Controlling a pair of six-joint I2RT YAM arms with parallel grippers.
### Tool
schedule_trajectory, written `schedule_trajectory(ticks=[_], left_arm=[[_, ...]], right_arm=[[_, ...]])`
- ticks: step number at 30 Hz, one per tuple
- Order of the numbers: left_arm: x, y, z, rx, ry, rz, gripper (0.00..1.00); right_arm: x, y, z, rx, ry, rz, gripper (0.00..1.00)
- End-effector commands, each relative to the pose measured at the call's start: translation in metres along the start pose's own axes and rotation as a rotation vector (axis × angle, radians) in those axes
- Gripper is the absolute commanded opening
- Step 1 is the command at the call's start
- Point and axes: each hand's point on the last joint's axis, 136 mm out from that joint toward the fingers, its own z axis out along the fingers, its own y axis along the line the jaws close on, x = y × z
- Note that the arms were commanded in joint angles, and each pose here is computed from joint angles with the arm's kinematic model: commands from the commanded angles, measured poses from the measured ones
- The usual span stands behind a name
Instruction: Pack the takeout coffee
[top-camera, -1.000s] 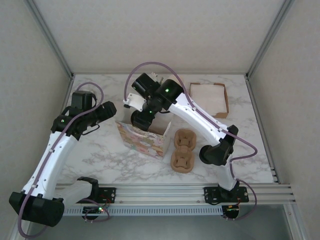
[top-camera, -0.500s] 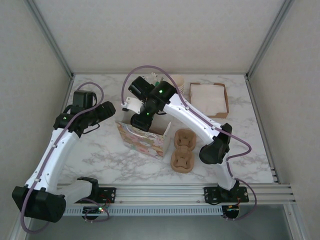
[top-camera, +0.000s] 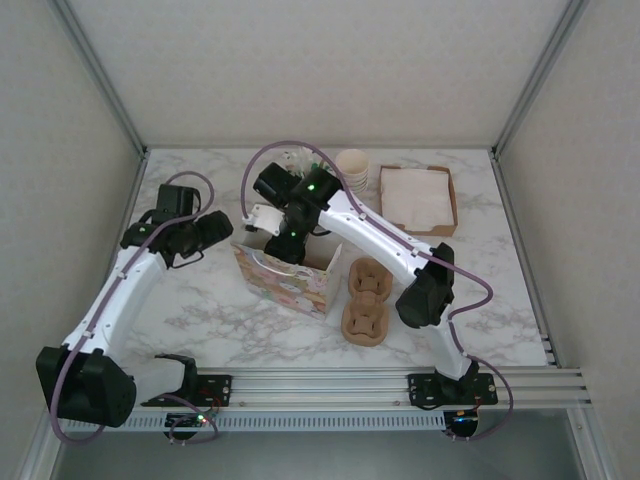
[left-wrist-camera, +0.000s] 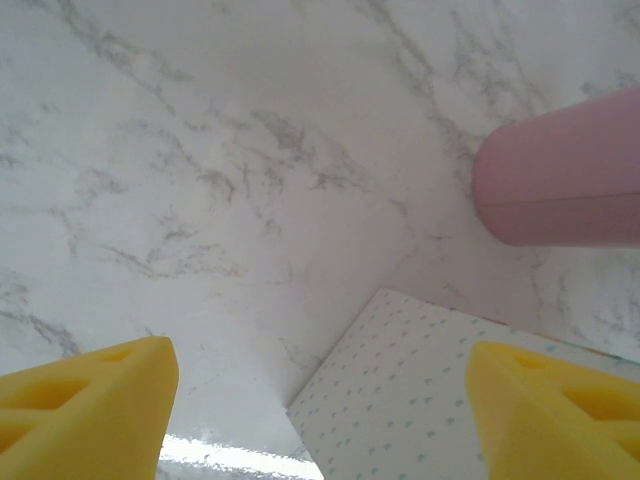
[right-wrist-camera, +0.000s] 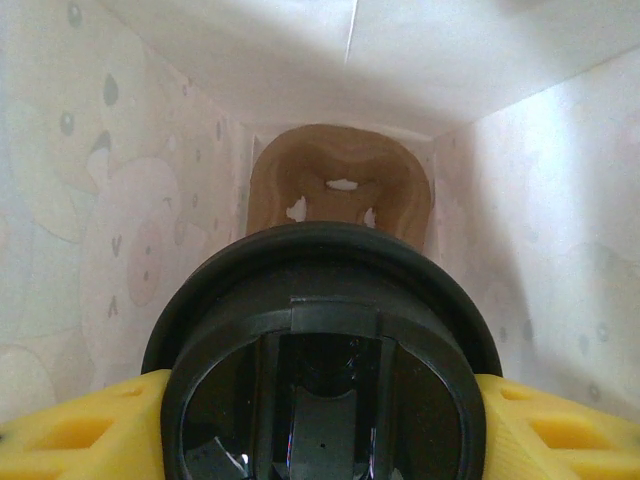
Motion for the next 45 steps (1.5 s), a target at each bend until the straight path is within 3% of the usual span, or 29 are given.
schedule_trajectory(ticks=[1, 23, 37, 45], left_arm=[[0.008, 0.005, 0.015, 0.002, 0.025, -0.064, 0.75], [0.054, 0.024, 0.094, -0.054, 0.162, -0.158, 0.73], [0.067, 0.026, 0.108, -0.075, 0.194, -0.135, 0.73], [0.067, 0.027, 0.108, -0.082, 0.196, -0.132, 0.74]], right_arm=[[0.005, 0.006, 0.007, 0.0, 0.028, -0.014, 0.54], [-0.01, 0.007, 0.006, -0.002, -0.07, 0.009, 0.54], [0.026, 0.011, 0.059, -0.031, 0.077, 0.046, 0.53], [0.009, 0.008, 0.036, -0.008, -0.004, 0.043, 0.52]])
